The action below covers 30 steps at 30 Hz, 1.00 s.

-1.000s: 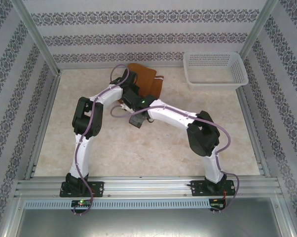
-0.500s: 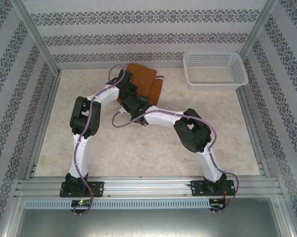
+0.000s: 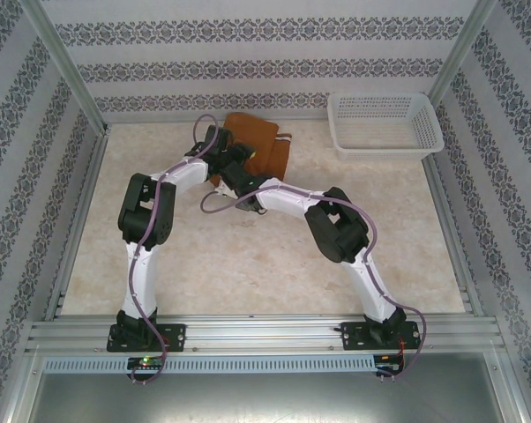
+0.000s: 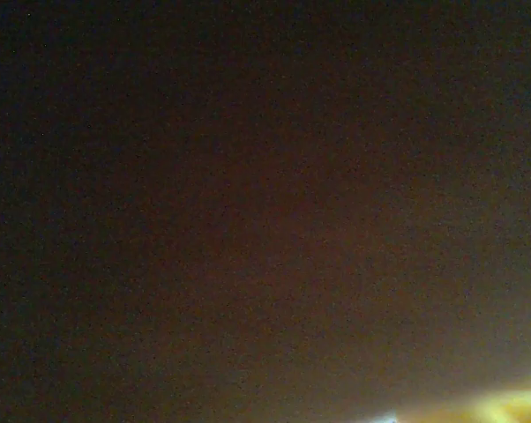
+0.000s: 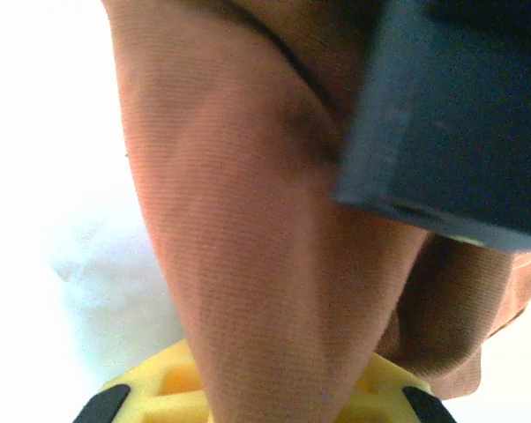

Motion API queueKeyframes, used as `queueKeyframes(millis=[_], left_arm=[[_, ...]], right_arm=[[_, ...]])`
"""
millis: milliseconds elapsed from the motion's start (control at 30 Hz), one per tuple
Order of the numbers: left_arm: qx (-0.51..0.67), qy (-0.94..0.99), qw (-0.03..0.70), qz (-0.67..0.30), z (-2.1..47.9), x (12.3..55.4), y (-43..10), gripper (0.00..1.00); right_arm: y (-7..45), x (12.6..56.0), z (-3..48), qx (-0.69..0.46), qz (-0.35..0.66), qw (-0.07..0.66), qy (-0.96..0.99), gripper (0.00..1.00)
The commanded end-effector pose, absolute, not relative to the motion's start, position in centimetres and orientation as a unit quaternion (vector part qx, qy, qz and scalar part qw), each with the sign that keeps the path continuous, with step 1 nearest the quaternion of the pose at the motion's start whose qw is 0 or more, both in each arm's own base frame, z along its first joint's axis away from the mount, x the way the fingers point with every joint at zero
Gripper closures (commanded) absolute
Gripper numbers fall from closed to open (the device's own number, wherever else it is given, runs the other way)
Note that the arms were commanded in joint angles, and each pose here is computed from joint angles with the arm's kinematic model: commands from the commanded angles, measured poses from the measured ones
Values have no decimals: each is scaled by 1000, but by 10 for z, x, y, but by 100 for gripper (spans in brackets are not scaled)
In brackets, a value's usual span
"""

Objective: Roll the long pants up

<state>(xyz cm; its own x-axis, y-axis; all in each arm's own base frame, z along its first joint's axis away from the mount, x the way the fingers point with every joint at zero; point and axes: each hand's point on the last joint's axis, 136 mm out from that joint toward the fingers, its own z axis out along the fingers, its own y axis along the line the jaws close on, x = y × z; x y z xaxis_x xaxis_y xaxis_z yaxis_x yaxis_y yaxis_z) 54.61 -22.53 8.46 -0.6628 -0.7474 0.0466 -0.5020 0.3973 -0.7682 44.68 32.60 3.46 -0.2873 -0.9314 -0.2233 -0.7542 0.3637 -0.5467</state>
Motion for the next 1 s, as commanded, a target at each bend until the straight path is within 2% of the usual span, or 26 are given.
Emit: queueKeyframes(millis=[0, 233, 433, 600, 800, 967], left_arm=[[-360, 820, 156, -416, 106, 557, -217, 0], [-368, 811, 235, -389, 185, 606, -149, 0], [-391, 803, 244, -378, 193, 613, -110, 0], [-393, 804, 237, -378, 183, 596, -113, 0], [-386, 810, 216, -386, 169, 569, -132, 0], [-365, 815, 218, -394, 177, 548, -156, 0]], right_arm=[[288, 447, 28, -485, -145, 220, 834, 100], [297, 418, 48, -453, -54, 200, 867, 100], [311, 395, 72, -424, 51, 172, 888, 100], [320, 386, 92, -382, 162, 122, 902, 100], [324, 397, 118, -318, 259, 89, 908, 100], [317, 405, 106, -256, 321, 22, 912, 100]])
